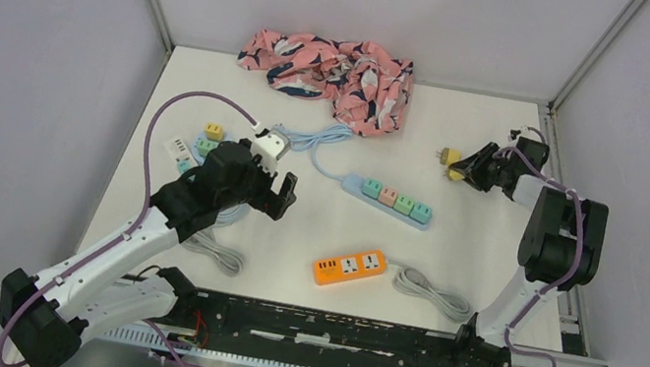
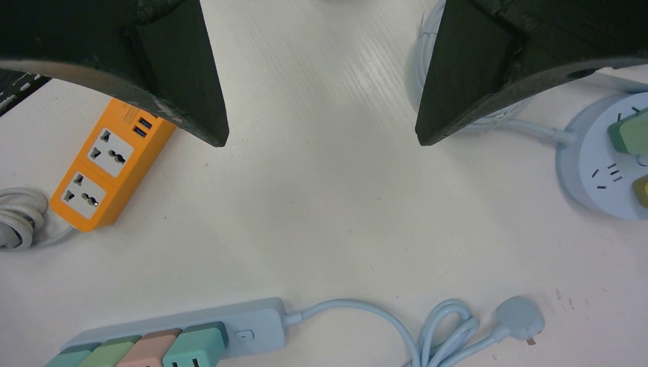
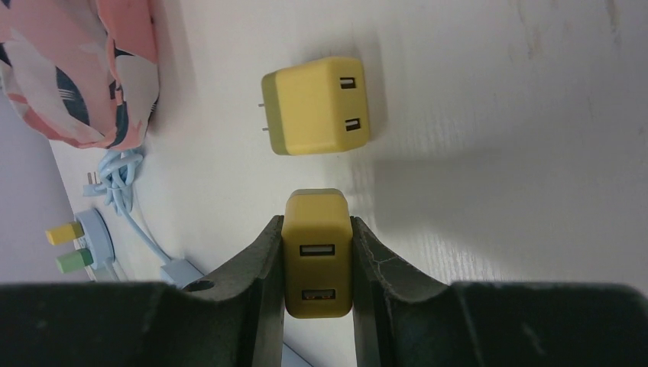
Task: Pull the plug off the socket
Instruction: Place the plug at the center of the board.
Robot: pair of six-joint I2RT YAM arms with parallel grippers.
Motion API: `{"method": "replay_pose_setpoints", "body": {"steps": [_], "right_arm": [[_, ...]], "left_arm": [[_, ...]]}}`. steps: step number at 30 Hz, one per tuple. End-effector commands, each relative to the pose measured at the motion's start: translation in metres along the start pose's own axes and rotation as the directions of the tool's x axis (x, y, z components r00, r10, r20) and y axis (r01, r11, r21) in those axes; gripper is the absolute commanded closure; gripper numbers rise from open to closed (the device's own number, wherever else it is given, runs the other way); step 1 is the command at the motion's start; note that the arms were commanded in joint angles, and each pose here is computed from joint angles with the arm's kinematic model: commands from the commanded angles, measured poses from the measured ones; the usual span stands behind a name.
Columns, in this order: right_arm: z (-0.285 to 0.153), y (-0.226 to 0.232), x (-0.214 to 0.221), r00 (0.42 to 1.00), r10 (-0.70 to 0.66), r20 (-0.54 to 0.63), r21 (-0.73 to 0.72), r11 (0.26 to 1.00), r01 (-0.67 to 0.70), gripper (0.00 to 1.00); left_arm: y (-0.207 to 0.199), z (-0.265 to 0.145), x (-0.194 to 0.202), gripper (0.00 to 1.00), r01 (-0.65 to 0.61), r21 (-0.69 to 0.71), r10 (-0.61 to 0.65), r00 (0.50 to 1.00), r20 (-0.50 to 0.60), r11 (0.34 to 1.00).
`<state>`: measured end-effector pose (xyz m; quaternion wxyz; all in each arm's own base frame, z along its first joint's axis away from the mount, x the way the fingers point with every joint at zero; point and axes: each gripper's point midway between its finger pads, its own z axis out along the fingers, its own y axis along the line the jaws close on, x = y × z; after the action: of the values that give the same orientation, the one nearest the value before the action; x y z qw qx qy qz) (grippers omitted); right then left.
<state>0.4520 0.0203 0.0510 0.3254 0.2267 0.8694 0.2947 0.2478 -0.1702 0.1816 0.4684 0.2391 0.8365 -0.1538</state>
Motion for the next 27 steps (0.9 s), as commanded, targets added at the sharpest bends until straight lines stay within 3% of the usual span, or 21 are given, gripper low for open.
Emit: {"method": "replay_pose_setpoints", "body": {"steps": [1,11,21,27], "right_arm": [[0.003,0.008,-0.012,1.000,0.010,0.007,-0.030,0.999,-0.010,0.66],[0.003,0.008,-0.014,1.000,-0.011,-0.021,-0.021,1.000,0.011,0.37],[-0.028,-0.003,-0.042,0.986,-0.165,0.013,0.068,0.984,0.164,0.34],[-0.053,0.027,-0.052,0.953,-0.298,0.061,-0.011,0.954,0.299,0.36]], "left_arm": [[0.002,-0.003,-0.014,0.01,-0.028,0.001,0.028,0.998,0.051,1.000],[0.000,-0.004,-0.014,0.01,-0.026,0.010,0.026,0.998,0.053,1.000],[0.001,-0.006,-0.016,0.01,-0.026,0.009,0.025,0.998,0.063,1.000],[0.000,-0.007,-0.017,0.01,-0.025,0.014,0.024,0.997,0.069,1.000]]}}
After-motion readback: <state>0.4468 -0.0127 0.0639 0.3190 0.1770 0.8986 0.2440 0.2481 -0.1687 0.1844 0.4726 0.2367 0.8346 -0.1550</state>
